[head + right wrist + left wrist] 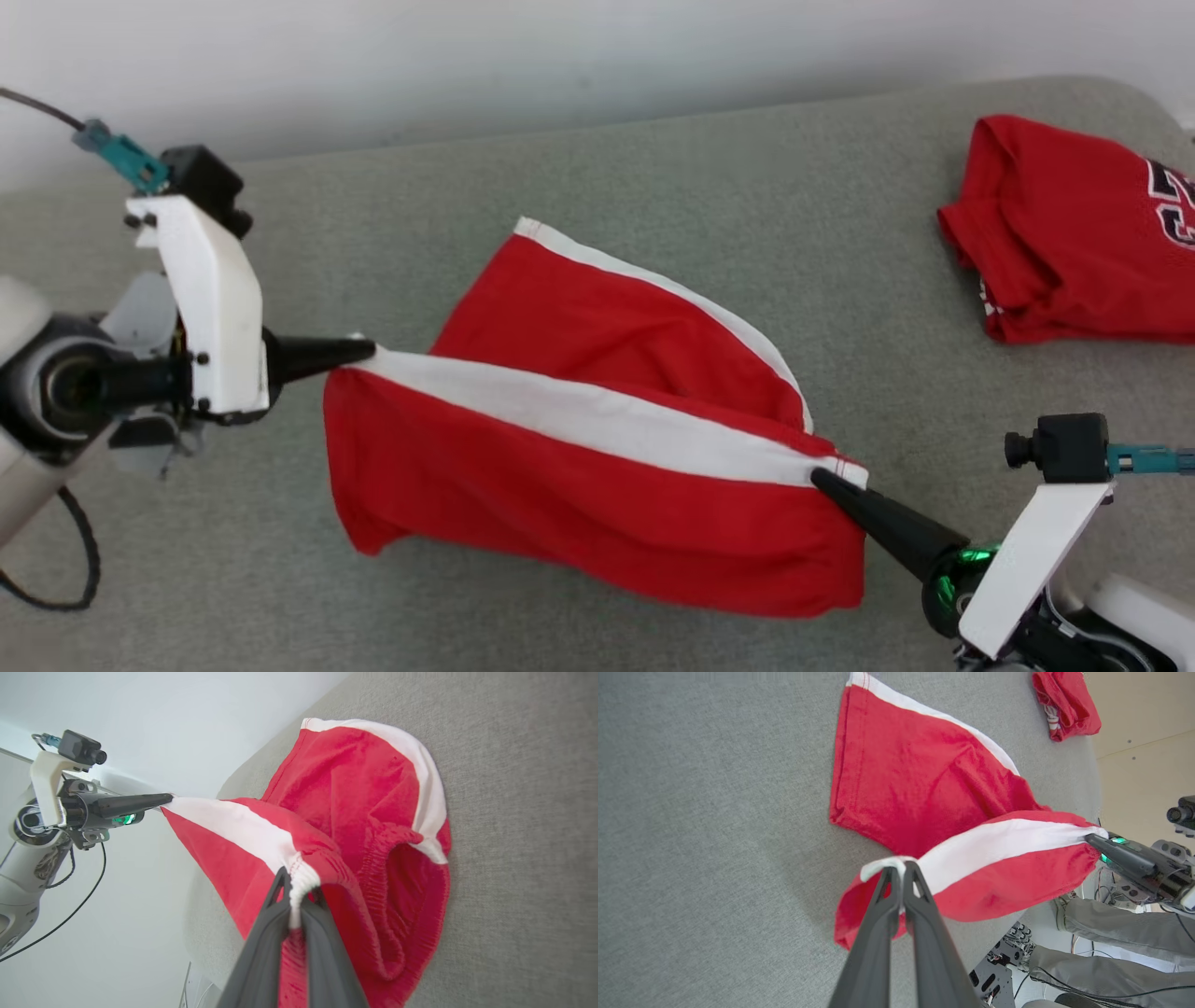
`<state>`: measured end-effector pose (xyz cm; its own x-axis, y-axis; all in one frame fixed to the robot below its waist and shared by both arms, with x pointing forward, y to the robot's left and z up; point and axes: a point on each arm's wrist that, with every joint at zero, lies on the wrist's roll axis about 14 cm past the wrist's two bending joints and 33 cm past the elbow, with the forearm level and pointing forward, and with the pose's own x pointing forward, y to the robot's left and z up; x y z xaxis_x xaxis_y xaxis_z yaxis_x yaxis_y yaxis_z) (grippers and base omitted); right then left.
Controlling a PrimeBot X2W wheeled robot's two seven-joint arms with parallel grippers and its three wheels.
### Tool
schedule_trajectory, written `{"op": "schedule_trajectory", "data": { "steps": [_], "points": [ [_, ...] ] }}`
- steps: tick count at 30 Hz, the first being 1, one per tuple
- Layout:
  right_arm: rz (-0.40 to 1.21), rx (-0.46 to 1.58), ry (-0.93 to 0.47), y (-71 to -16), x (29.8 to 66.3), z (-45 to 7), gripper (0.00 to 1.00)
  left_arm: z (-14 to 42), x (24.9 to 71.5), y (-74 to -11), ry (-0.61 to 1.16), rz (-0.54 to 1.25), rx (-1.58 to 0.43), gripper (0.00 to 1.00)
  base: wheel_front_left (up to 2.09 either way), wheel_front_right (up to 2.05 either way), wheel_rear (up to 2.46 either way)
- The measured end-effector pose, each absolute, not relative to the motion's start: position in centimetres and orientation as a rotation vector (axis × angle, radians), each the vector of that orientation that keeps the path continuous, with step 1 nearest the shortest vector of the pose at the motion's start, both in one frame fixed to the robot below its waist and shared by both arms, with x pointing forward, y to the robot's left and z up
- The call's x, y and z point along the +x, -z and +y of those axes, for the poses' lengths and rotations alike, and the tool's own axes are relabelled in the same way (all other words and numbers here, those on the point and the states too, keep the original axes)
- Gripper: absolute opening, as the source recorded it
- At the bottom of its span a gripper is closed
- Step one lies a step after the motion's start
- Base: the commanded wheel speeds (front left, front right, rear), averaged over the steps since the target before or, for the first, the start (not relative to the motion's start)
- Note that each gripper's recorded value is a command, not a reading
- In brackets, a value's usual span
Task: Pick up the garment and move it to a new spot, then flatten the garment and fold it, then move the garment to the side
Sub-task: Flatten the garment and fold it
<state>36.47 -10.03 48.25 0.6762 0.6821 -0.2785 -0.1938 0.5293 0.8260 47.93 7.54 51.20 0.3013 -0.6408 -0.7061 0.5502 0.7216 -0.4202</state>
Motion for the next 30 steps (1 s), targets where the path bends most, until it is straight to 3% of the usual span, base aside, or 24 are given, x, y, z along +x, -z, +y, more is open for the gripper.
{"op": "schedule_trajectory", "data": {
  "steps": [14,30],
  "points": [
    [0.541,0.957,-0.387,-46.4,40.2,-12.7,0.00,3.2,56.8,-48.6,0.830,0.950,-0.090,0.00,0.00,0.00,0.00],
    [0.499,1.002,-0.274,-45.0,40.6,-14.0,0.00,-1.2,60.1,-45.4,0.876,0.914,-0.109,0.00,0.00,0.00,0.00]
  ]
}}
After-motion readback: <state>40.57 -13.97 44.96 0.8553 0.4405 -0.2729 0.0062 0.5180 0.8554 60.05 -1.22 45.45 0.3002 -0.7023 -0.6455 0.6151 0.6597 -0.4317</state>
